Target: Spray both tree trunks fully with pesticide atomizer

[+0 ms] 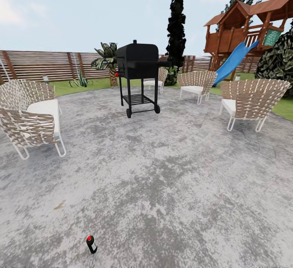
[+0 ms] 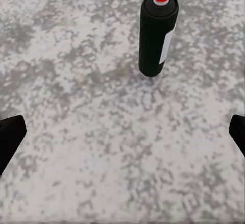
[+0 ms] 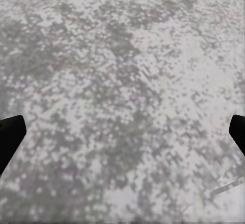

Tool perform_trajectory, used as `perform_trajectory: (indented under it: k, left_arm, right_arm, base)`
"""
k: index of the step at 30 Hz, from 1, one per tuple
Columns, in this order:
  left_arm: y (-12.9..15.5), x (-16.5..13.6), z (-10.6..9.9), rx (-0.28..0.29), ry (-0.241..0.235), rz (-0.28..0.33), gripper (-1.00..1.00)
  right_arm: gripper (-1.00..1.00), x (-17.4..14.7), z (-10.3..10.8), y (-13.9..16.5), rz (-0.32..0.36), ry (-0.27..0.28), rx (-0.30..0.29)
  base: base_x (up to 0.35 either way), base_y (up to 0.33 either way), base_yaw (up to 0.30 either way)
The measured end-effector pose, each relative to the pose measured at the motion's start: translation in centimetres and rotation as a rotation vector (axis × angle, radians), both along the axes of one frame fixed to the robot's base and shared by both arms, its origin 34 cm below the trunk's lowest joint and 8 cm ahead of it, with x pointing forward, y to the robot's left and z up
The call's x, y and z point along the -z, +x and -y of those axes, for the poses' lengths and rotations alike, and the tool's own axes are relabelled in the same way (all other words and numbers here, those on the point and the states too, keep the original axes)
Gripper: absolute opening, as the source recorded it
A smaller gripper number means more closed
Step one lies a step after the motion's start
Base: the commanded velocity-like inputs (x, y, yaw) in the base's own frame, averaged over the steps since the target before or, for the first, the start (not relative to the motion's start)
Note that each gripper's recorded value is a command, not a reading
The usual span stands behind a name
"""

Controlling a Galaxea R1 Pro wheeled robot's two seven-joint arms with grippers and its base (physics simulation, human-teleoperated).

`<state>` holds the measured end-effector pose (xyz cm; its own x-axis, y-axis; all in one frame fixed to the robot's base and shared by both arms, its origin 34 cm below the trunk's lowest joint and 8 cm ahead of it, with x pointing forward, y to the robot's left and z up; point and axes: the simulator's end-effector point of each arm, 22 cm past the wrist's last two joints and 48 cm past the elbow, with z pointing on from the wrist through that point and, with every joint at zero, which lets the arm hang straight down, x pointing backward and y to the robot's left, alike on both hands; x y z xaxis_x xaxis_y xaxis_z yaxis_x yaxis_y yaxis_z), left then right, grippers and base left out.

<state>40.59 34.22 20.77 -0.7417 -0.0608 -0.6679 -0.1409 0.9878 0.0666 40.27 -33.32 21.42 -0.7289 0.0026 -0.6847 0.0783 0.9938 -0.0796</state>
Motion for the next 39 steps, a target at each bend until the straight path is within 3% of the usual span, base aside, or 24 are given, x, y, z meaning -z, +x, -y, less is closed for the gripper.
perform_trajectory:
  k: [10, 39]
  left_arm:
    - [-1.2, 1.4, 0.0, -0.001, 0.0, -0.04, 1.0]
    - [-0.5, 1.0, -0.4, 0.003, 0.007, -0.025, 1.0]
  right_arm:
    - [1.0, 1.4, 0.0, -1.2, -0.041, 0.0, 0.0]
    - [1.0, 0.9, 0.0, -0.4, -0.022, -0.001, -0.001]
  base:
    - [0.0, 0.0, 0.0]
    - [0.075, -0.091, 0.0]
